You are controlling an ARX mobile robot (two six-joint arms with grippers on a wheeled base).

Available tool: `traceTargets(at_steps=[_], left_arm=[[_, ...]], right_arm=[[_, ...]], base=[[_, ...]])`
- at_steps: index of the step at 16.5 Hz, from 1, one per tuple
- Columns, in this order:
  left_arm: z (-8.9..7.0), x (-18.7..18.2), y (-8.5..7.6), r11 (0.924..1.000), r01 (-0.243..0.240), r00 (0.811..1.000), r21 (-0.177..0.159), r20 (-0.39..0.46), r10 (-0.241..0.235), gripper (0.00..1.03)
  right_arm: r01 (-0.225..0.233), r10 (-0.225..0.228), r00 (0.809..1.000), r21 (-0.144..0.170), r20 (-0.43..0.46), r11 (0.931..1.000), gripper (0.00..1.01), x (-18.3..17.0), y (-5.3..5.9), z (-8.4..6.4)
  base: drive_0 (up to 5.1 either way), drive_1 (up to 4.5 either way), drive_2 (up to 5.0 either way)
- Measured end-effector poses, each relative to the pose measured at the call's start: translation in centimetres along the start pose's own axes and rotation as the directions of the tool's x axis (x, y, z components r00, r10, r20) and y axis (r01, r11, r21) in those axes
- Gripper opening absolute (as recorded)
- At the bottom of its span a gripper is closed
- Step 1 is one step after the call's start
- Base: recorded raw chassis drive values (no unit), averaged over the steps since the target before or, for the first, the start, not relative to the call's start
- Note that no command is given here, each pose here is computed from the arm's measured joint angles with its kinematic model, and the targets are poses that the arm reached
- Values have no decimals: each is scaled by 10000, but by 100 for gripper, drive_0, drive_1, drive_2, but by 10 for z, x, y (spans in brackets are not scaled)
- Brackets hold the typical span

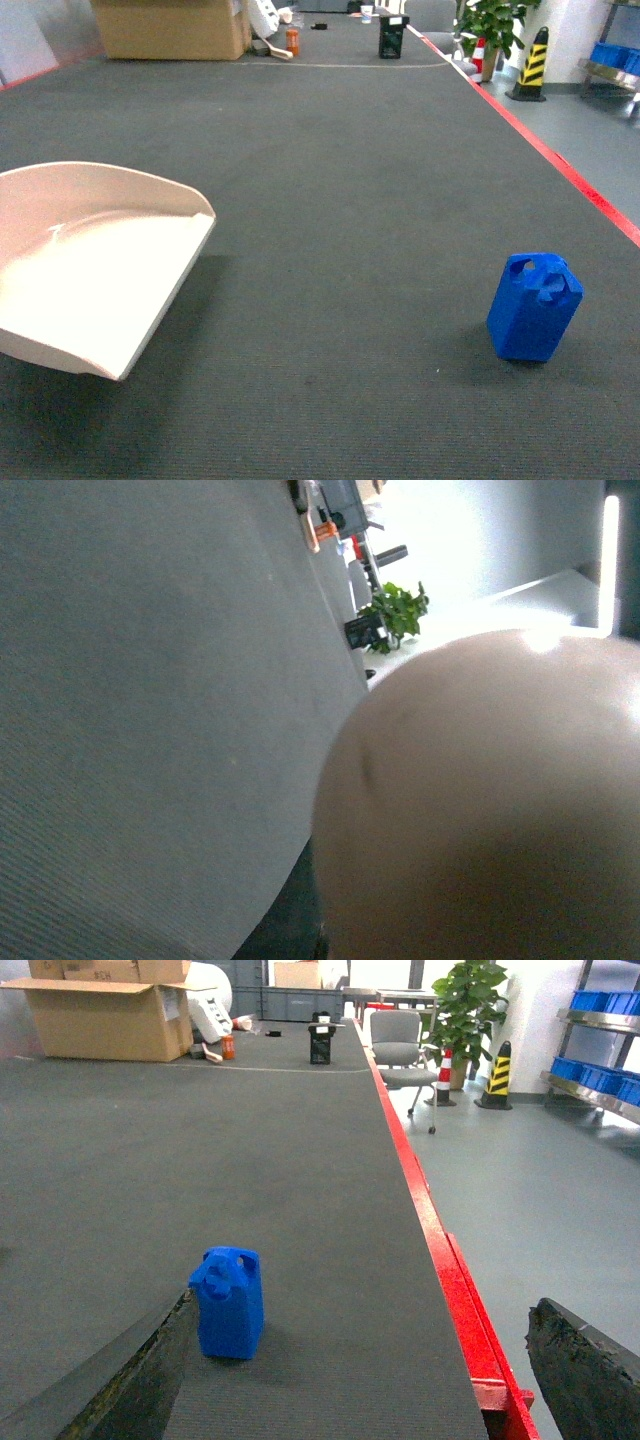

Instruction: Place part in tray to right shelf

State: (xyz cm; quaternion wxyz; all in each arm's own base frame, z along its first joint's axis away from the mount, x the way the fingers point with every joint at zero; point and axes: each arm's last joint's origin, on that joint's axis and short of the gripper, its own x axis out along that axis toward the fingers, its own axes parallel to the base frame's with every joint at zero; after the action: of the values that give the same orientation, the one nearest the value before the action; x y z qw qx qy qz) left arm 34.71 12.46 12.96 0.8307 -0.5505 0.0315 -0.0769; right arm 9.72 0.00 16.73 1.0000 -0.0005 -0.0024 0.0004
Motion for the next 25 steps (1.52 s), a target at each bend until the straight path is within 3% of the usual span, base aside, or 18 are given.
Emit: traceTargets(at_steps=[2,5,7,10,11,12,22,23,24,25], left_arm=[[-11,-10,-27,9981,412,9989,-459,-190,-421,14],[-42,-20,-69,9871,1173,9891,-1093,-761,-1259,14],[-65,-25,-86,9758,1377,9811,-1701,-1121,-1580,14],[-99,-16,-100,9566,1338,9715,-2588,-1563,-1782,14],[-127,0,-112,9560,1574,9577,-2474,-1978,-2088,14],[-136,15,-114,9603,1822,9468,-2111,-2258,-2293,14],[-134,10,-120,9589,1944,9518,-2069,-1967,-2354,14],[-132,10,-120,9593,1930,9534,-2060,-1918,-2330,14],[-132,10,-120,9594,1932,9533,-2053,-1922,-2331,14],[-132,10,-120,9588,1963,9524,-2054,-1925,-2362,14]], right_arm=[[0,0,10000,0,-4,10000,98,0,0,0],[0,0,10000,0,-4,10000,98,0,0,0],[0,0,10000,0,-4,10000,98,0,0,0],[0,0,10000,0,-4,10000,98,0,0,0],[0,0,10000,0,-4,10000,98,0,0,0],[0,0,10000,0,-4,10000,98,0,0,0],[0,0,10000,0,-4,10000,98,0,0,0],[1167,-1166,9557,-158,-2703,9930,98,3,2,-2],[1442,-1495,9183,-420,-3665,9887,98,14,1,-3],[1551,-1586,9016,-415,-4024,9870,98,20,-1,-6]], base=[[0,0,0],[0,0,0],[0,0,0],[0,0,0],[0,0,0],[0,0,0],[0,0,0],[0,0,0],[0,0,0],[0,0,0]])
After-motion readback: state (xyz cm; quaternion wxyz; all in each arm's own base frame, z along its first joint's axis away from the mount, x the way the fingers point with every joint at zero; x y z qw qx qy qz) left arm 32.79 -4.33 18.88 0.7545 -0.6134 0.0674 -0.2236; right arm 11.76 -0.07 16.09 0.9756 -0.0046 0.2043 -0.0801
